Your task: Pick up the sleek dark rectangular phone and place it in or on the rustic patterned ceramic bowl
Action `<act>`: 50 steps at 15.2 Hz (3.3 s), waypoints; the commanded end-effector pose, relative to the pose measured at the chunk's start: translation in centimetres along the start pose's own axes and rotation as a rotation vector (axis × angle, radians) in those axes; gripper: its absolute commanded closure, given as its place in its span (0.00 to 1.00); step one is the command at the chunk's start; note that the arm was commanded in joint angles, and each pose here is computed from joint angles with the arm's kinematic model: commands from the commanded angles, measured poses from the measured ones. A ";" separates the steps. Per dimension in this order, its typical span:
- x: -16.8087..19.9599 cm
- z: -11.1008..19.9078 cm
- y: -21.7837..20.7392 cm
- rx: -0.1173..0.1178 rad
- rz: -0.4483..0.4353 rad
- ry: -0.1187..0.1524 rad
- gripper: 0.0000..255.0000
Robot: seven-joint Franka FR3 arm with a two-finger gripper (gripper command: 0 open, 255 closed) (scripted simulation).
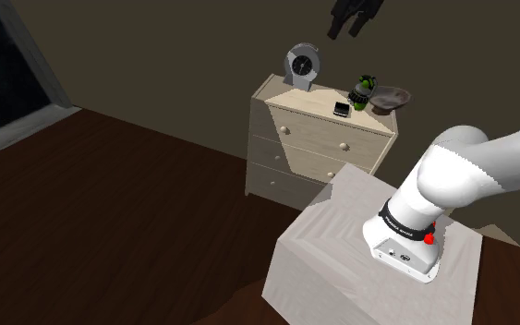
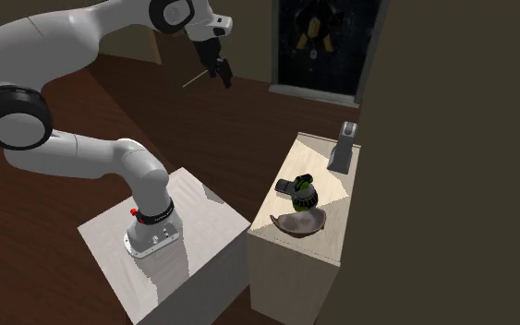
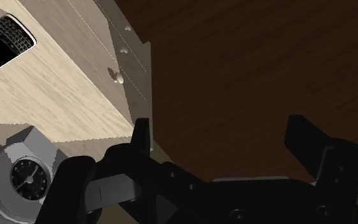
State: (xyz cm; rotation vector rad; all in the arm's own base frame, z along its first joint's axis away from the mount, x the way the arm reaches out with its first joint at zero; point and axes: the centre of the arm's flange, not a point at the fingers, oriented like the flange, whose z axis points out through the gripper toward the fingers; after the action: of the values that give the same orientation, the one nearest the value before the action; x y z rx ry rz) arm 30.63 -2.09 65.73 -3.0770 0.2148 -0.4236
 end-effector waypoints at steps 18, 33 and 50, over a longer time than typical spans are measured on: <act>3.9 16.2 13.2 -0.140 0.463 -0.017 0.00; 1.5 28.8 26.9 -0.263 0.871 -0.033 0.00; 0.7 33.1 28.3 -0.269 0.889 -0.033 1.00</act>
State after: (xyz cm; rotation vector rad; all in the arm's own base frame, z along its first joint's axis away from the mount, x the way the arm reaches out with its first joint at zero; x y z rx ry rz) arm 36.63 -29.88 32.86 -2.7965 1.6356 -0.3013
